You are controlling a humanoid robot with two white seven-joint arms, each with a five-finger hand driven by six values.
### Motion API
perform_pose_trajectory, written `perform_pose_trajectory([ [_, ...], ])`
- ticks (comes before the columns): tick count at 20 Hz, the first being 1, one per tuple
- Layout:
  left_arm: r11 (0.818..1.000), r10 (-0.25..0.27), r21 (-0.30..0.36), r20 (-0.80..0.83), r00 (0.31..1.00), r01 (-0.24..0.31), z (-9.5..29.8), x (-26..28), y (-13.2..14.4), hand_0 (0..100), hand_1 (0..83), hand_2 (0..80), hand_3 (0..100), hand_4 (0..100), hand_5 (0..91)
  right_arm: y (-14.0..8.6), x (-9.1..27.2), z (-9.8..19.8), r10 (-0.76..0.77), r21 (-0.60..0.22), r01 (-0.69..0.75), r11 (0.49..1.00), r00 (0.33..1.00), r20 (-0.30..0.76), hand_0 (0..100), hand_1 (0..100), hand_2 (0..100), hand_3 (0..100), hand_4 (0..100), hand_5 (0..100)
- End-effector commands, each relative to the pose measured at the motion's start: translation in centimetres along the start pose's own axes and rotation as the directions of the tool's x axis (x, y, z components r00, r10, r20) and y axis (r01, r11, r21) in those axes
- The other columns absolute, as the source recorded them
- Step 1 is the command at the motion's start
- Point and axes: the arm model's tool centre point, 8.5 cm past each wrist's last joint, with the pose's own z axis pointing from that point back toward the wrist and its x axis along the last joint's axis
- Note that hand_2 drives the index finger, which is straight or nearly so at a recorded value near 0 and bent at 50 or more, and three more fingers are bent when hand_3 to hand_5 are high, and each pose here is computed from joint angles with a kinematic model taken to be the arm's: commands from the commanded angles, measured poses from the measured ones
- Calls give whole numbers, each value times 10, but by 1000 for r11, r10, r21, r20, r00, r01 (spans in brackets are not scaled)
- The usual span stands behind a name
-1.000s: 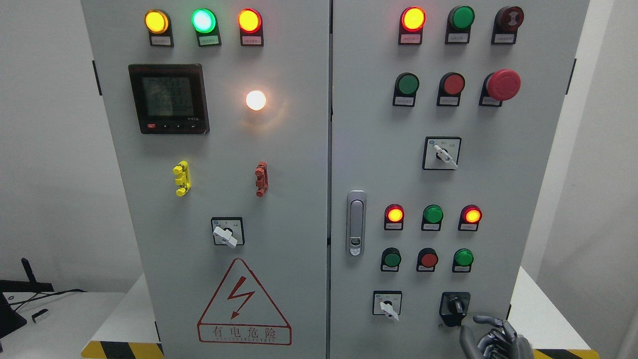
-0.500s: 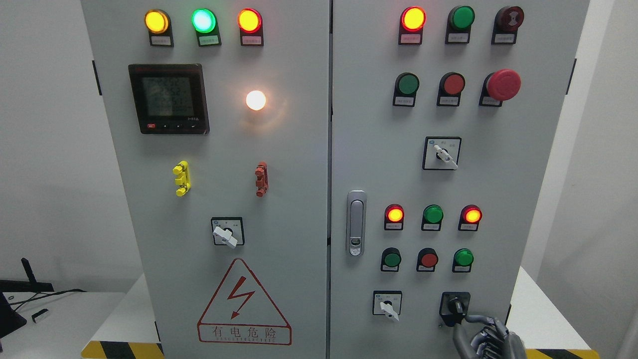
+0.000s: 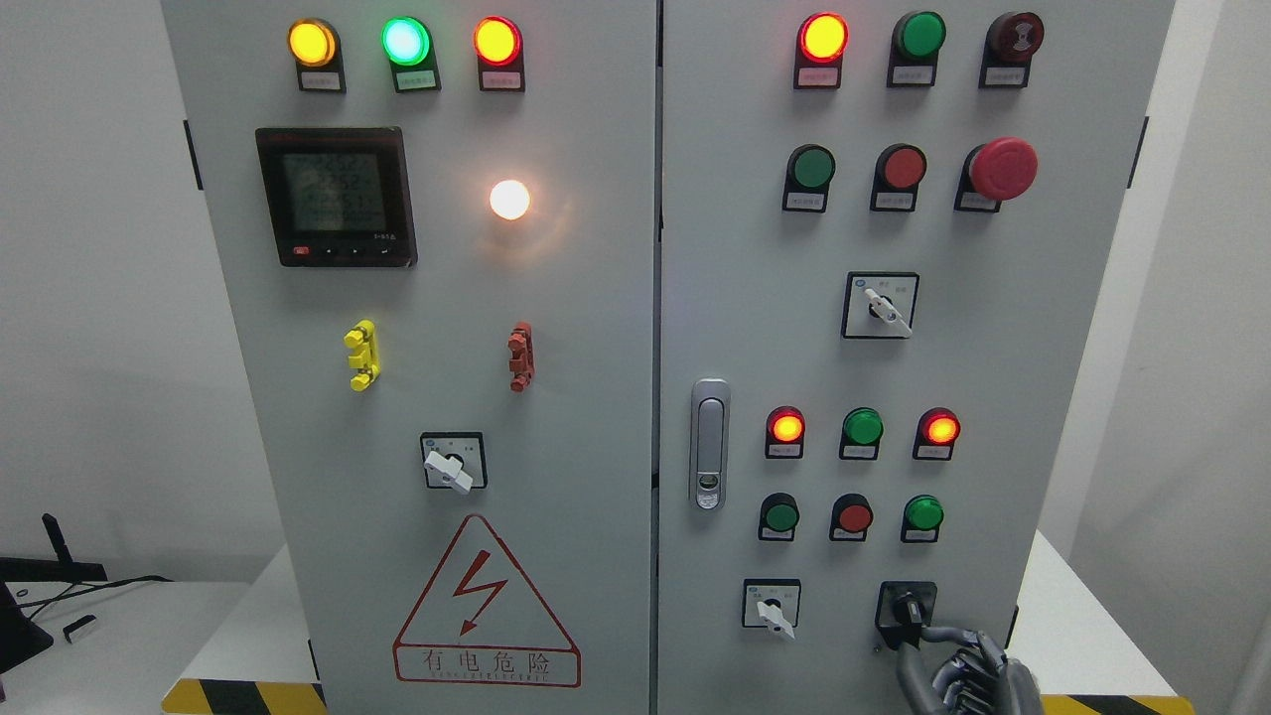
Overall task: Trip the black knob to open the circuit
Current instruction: 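Close the right hand fingers around the black rotary knob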
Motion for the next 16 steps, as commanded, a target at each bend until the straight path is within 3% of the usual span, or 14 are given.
perform_pose_trajectory([
  [1,1000,5,1,1,1000,-5,0,0,0,120,389,0,0,0,0,1,2,-2,-32,-21,32,999,999,-3,398,708,456,860,948,1000],
  [16,1000,5,2,1,1000,-5,0,0,1,120,389,0,0,0,0,2,0,-1,-34,-18,33,999,999,-8,394,710,472,868,952,1000],
])
